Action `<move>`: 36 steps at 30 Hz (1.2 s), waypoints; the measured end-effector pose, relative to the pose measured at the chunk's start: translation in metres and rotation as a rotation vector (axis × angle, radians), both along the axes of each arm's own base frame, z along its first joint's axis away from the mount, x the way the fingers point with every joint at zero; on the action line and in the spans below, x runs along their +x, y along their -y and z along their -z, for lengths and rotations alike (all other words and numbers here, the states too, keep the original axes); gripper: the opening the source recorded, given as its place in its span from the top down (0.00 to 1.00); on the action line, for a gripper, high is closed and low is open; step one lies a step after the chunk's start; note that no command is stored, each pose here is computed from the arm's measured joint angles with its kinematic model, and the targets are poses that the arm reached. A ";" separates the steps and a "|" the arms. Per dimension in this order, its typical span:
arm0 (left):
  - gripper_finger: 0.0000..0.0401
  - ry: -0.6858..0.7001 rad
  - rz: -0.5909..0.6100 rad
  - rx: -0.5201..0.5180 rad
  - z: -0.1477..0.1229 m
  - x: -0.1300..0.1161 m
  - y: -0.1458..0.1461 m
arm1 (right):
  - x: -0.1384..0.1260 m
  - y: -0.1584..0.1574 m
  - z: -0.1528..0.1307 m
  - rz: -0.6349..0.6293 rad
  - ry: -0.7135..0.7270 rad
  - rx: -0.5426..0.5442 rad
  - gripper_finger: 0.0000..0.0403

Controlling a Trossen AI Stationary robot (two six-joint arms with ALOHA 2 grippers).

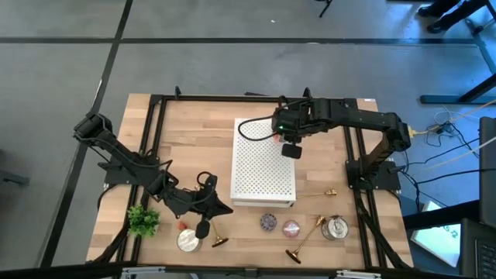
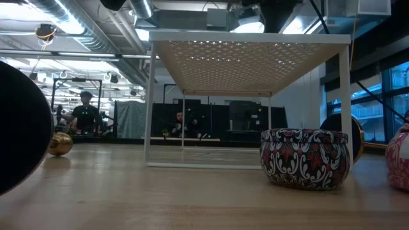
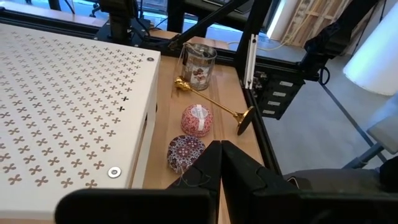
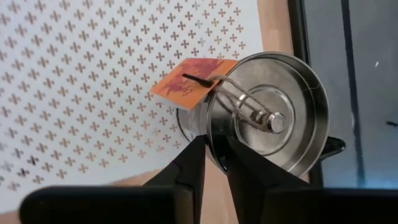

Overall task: Pick & Place candle stick holders
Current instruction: Put the top silver scented candle on the shelf

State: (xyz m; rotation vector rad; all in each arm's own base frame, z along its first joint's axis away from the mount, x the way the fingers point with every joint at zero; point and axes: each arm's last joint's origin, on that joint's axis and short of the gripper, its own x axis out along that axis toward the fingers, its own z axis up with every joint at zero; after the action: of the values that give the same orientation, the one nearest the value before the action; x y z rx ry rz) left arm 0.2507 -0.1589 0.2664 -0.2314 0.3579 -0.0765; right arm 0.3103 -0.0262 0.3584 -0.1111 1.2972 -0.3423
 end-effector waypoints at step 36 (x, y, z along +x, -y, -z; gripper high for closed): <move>0.99 0.001 0.001 0.009 0.000 0.000 0.000 | 0.006 -0.002 -0.001 0.132 0.111 0.093 0.84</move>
State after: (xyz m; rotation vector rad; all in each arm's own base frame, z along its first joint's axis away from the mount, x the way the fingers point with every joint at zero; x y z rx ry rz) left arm 0.2508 -0.1586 0.2665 -0.2225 0.3570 -0.0758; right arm 0.3167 -0.0246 0.3591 0.0720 1.2115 -0.3949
